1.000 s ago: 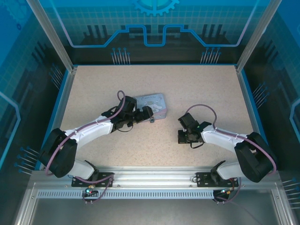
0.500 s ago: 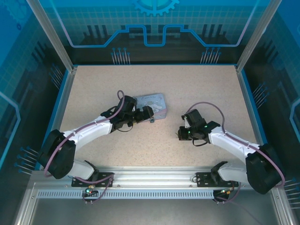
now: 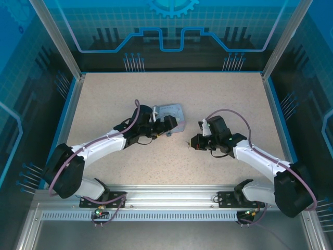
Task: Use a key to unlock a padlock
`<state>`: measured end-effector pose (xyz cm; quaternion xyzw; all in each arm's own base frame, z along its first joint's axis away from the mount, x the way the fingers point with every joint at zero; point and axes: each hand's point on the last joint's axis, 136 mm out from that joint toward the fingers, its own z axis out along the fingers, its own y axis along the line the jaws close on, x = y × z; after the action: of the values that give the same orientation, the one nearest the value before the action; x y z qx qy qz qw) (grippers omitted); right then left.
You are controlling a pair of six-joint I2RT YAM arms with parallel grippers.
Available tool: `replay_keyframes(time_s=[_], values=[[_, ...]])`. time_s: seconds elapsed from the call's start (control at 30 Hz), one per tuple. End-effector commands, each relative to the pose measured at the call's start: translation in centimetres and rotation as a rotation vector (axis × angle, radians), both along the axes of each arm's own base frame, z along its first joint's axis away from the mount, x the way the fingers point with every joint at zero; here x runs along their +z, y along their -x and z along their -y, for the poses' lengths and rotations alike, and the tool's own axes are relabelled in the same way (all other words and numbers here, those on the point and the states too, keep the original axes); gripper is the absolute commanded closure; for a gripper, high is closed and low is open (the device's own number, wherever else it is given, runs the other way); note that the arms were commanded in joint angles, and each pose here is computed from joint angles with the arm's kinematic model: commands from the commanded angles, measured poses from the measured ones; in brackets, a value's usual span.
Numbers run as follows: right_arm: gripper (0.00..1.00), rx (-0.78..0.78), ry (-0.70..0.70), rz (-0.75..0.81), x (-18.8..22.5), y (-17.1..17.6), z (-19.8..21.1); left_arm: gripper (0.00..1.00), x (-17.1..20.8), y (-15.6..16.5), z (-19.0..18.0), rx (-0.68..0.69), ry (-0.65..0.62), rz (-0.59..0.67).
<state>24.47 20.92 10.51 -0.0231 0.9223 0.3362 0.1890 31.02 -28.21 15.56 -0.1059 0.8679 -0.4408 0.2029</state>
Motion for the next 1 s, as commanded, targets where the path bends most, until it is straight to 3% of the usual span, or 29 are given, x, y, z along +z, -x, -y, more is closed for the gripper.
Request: replay_keyframes(time_s=[0.0, 0.27, 0.57, 0.97], values=[[1.0, 0.007, -0.126, 0.036, 3.0, -1.3, -1.8, 0.09, -0.3, 0.9, 1.9, -0.055, 0.071, -0.013], [1.0, -0.01, -0.184, 0.048, 4.5, -1.9, -2.3, 0.35, -1.2, 1.0, 3.9, -0.079, 0.177, -0.041], [1.0, -0.023, -0.2, 0.043, 4.4, -2.0, -2.4, 0.65, -1.8, 1.2, 5.0, -0.089, 0.194, -0.056], [1.0, -0.028, -0.189, 0.033, 3.8, -2.0, -2.3, 0.84, -2.2, 1.1, 5.3, -0.089, 0.189, -0.062]])
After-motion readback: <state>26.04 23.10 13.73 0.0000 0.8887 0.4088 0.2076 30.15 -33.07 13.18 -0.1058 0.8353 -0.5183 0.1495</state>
